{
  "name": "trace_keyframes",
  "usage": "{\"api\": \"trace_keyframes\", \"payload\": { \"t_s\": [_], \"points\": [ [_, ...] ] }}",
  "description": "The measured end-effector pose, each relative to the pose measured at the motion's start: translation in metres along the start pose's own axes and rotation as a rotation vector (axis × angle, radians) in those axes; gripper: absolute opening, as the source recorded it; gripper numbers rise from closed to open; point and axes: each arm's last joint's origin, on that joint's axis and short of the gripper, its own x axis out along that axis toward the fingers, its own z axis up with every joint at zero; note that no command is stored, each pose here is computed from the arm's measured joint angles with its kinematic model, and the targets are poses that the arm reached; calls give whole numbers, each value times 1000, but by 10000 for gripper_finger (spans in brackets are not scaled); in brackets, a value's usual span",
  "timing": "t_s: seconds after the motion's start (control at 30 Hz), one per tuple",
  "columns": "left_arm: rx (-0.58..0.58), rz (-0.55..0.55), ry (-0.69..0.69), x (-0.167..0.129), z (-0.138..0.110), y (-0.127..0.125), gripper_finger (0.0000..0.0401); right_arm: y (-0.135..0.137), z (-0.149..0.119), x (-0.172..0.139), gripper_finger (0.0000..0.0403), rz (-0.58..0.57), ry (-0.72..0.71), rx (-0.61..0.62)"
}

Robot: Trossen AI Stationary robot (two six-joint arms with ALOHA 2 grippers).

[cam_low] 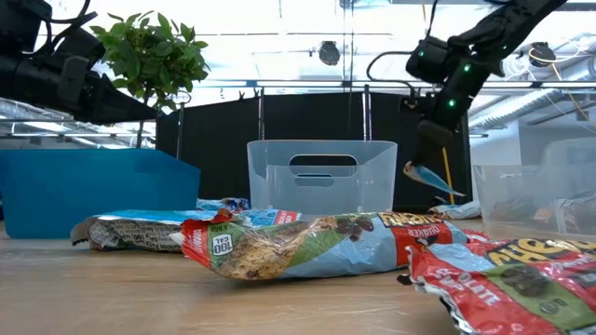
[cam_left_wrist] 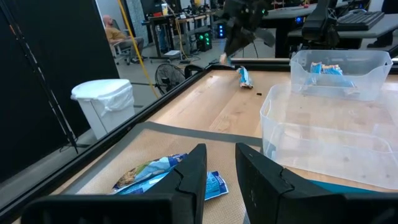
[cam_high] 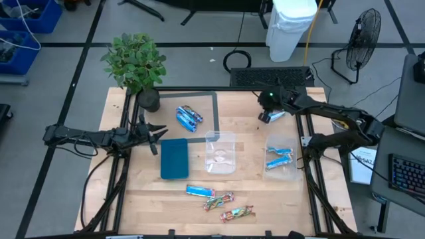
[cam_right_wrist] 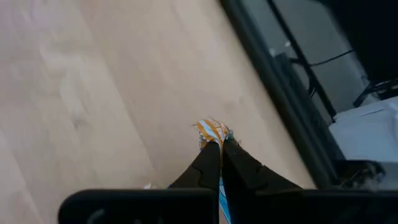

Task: Pick and place Granola Bars by type
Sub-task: Put the yellow granola bar into the right transparent bin

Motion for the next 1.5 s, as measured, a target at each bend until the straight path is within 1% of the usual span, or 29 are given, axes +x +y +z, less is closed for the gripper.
{"api": "trace_keyframes", "payload": {
  "t_s": [0.07,0.17,0.23,0.4,0.5,0.63,0.77,0.93,1.0,1.13,1.27,1.33,1.5],
  "points": [
    [0,0,0,0,0,0,93,-2,5,-5,0,-2,-65,9],
    [0,0,0,0,0,0,93,-4,14,-11,0,47,-190,39],
    [0,0,-1,0,0,0,93,-4,20,-15,0,96,-277,63],
    [-1,0,-1,0,0,0,93,-4,33,-20,0,221,-444,97],
    [0,-1,-1,0,0,0,93,-3,39,-22,0,290,-561,101],
    [-1,-1,-1,0,0,0,93,-1,43,-26,0,414,-674,91],
    [-1,-1,-1,0,0,0,93,1,44,-28,0,520,-716,75],
    [-1,-1,-1,0,0,0,93,4,49,-32,0,546,-775,46],
    [-1,-1,-1,0,0,0,93,6,52,-35,0,591,-811,19],
    [-1,-1,-1,0,0,0,93,11,56,-42,0,725,-887,-25],
    [-1,-1,-1,0,0,0,93,17,58,-49,0,880,-934,-107],
    [-1,-1,-1,0,0,0,93,20,58,-52,0,972,-945,-144],
    [-1,-1,-1,0,0,0,93,30,57,-56,0,1140,-927,-187]
  ]
}}
